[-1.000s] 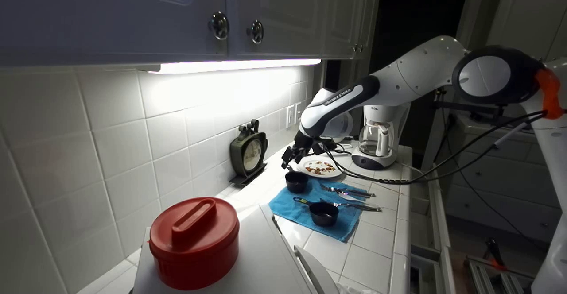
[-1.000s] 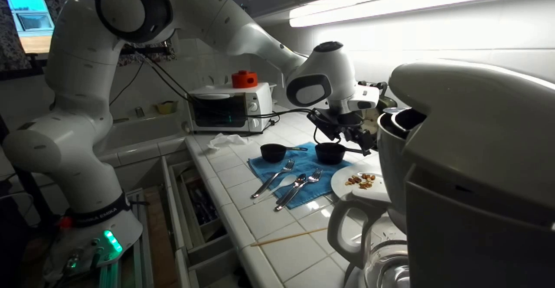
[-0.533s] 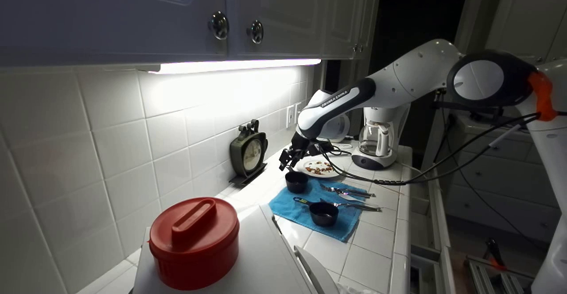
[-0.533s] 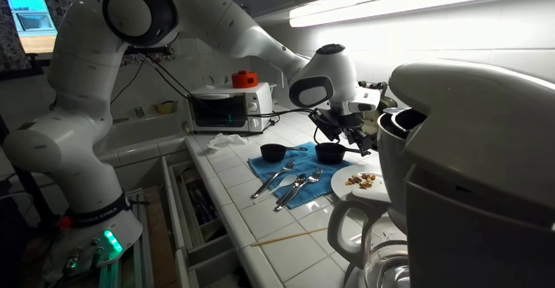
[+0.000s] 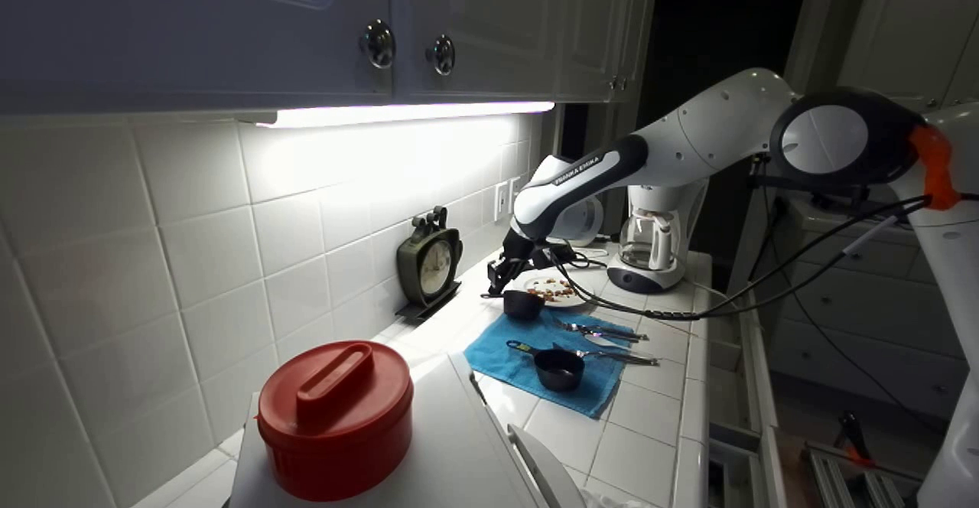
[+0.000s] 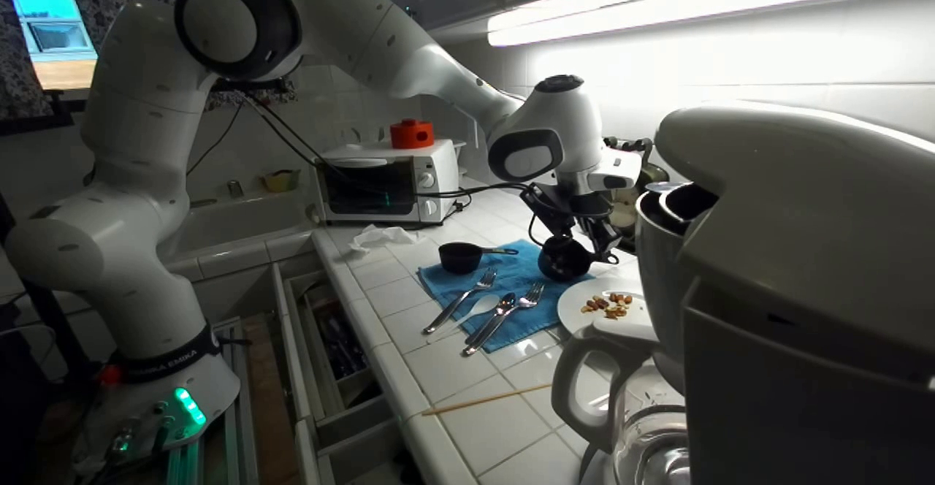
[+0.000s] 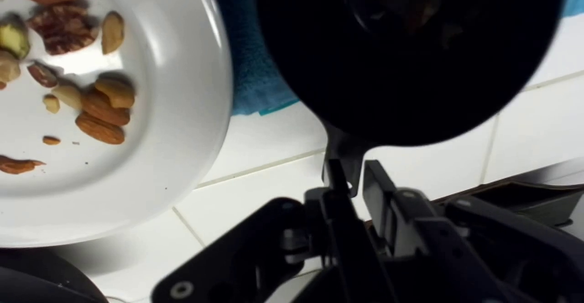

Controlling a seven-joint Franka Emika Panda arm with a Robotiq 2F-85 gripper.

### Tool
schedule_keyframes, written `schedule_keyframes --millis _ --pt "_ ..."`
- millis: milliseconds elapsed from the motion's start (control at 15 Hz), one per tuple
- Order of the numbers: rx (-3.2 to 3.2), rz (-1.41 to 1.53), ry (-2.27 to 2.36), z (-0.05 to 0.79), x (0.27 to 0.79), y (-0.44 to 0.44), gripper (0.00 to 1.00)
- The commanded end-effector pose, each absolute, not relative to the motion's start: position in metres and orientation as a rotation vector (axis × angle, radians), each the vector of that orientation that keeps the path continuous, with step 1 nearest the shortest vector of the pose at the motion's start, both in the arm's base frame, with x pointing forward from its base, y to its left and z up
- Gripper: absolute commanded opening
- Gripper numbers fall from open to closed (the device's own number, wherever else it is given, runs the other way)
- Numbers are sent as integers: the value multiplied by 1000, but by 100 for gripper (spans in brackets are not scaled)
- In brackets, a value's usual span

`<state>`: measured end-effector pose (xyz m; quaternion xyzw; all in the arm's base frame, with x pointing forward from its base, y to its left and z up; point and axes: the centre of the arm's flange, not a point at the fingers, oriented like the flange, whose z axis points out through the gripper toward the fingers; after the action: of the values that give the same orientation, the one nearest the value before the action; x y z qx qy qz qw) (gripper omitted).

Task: Place some contents from the white plate in the measuring cup at the back then pour the contents from the cup onto the white plate.

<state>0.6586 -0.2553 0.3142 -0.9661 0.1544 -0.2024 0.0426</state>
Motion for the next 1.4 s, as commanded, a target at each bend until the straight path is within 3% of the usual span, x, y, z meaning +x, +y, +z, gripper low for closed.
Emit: schedule_keyframes --millis 0,467,533,733,1333 --pt "-2951 -585 486 318 663 -258 0" --pt "-2972 -568 473 325 661 -261 1" --pt "-2973 -567 472 325 661 -261 26" --pt "-2968 -586 472 329 659 -259 29" --pt "-2964 -584 435 334 666 -243 90"
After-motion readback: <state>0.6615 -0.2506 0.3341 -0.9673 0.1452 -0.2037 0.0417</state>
